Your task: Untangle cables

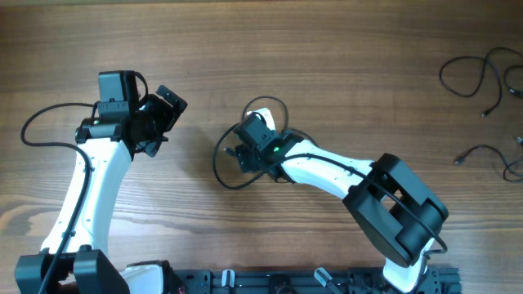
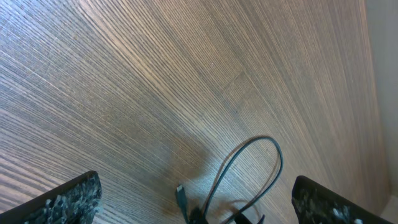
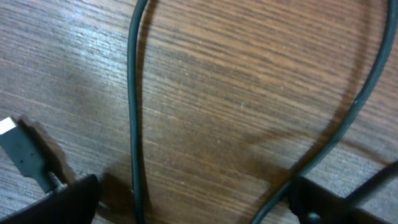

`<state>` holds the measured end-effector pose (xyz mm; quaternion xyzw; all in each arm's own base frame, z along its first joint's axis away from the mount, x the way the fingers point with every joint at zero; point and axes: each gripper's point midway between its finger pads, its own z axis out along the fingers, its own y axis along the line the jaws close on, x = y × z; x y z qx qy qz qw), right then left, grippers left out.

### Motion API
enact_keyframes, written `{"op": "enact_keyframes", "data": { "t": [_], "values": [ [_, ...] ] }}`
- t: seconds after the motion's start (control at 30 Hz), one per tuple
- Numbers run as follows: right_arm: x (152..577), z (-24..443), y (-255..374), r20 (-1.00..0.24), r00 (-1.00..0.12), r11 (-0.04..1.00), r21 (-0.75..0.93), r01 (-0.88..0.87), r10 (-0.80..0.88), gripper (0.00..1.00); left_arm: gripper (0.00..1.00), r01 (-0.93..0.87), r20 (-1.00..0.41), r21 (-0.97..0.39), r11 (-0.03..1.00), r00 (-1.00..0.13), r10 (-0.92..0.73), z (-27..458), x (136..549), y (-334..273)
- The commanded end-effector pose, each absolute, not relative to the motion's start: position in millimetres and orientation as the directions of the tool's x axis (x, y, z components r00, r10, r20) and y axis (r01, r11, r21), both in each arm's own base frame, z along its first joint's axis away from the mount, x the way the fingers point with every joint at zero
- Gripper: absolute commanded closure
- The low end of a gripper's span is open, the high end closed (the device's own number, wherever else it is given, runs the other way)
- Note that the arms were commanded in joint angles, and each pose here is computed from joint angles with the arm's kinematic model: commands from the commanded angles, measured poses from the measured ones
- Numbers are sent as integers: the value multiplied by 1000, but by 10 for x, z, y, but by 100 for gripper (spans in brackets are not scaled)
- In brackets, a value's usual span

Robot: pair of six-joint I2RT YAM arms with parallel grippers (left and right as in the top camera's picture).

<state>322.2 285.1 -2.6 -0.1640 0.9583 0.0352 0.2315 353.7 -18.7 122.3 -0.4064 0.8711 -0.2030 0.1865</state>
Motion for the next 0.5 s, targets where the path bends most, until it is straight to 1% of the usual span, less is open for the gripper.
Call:
{"op": "enact_keyframes", "data": {
  "t": [0.0, 0.03, 0.07, 0.1, 0.13, 0.23, 0.27, 0.33, 0.47],
  "values": [
    [3089, -333, 2814, -388, -872, 947, -13, -320, -300, 19, 0, -629, -180, -518, 579, -582, -793, 1316, 3562, -152],
    [3106, -330, 2793, -391, -878, 956, -12, -294, -276, 32, 0, -630, -180, -518, 579, -582, -793, 1316, 3561, -152],
    [3114, -330, 2784, -392, -881, 959, -10, -283, -264, 38, 0, -630, -180, -518, 579, -582, -793, 1316, 3561, -152],
    [3122, -329, 2776, -393, -885, 963, -7, -270, -251, 48, 0, -629, -180, -518, 579, -582, -793, 1316, 3562, -152],
    [3128, -329, 2769, -393, -887, 965, -4, -261, -242, 61, 1, -630, -180, -518, 579, -582, -793, 1316, 3561, -152],
    [3152, -327, 2748, -395, -893, 971, 4, -238, -217, 84, 1, -630, -180, -518, 579, -582, -793, 1316, 3561, -152],
    [3162, -325, 2745, -396, -893, 972, 5, -235, -214, 89, 0, -629, -180, -518, 579, -582, -793, 1316, 3562, -152],
    [3191, -305, 2756, -398, -893, 972, 15, -233, -208, 94, 0, -630, -180, -518, 579, -582, -793, 1316, 3561, -152],
    [3273, -243, 2790, -403, -892, 969, 39, -243, -207, 95, 0, -630, -180, -518, 579, -582, -793, 1316, 3561, -152]
  ]
}}
